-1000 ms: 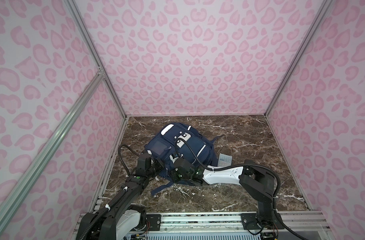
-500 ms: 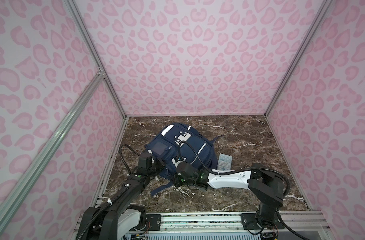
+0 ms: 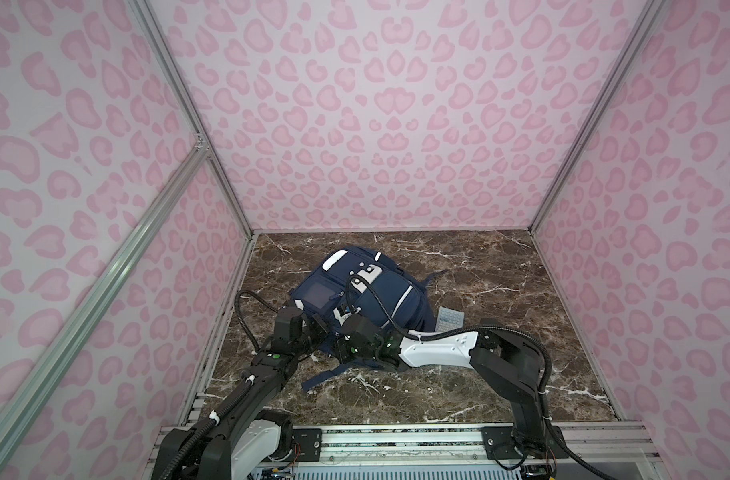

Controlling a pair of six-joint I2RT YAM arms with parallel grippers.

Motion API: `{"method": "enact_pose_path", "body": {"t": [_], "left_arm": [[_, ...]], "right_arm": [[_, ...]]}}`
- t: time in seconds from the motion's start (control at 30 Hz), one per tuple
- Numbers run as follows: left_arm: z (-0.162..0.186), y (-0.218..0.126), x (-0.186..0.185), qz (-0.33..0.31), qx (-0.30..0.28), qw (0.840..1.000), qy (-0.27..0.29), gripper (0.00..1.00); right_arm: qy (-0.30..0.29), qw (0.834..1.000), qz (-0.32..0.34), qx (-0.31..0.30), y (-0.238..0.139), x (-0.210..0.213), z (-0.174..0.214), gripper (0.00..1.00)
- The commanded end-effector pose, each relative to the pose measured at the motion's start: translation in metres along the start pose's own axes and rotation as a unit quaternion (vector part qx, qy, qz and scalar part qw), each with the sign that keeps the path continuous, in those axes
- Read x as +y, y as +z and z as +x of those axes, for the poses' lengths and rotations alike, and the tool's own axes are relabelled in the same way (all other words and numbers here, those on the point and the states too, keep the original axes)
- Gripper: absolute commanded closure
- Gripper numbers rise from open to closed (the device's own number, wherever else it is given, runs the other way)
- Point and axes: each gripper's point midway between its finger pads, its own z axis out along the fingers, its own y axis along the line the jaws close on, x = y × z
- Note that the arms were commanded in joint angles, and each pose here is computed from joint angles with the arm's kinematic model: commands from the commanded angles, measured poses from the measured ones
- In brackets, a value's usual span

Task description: Pack the student bag

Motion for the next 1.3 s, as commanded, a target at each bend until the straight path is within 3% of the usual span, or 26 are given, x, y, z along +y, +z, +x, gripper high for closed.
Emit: {"method": "enact_pose_path", "body": {"t": [0.0, 0.3, 0.93, 1.03, 1.13, 1.27], "left_arm": [[0.004, -0.004, -0.015, 0.032, 0.015, 0.999, 0.005, 0.97], [0.008, -0.001, -0.003, 0.016, 0.016, 1.0, 0.002, 0.97], [-0.027, 0.004, -0.001, -0.015, -0.021, 1.0, 0.017, 0.97], [-0.027, 0.005, -0.002, -0.009, -0.019, 1.0, 0.014, 0.97], [-0.019, 0.008, -0.008, 0.018, 0.0, 1.0, 0.001, 0.97], [-0.026, 0.006, 0.002, -0.018, -0.013, 0.999, 0.025, 0.97]], "right_arm": [[-0.008, 0.999, 0.045, -0.024, 0.007, -0.022, -0.011, 0.66], [-0.026, 0.998, 0.053, -0.035, 0.003, -0.021, -0.019, 1.0], [-0.024, 0.988, 0.115, 0.097, -0.057, -0.062, 0.075, 1.0], [-0.027, 0.986, 0.128, 0.105, -0.073, -0.076, 0.087, 1.0], [-0.047, 0.989, 0.102, 0.094, -0.073, -0.067, 0.084, 1.0], [-0.05, 0.989, 0.1, 0.093, -0.078, -0.064, 0.084, 1.0]]}}
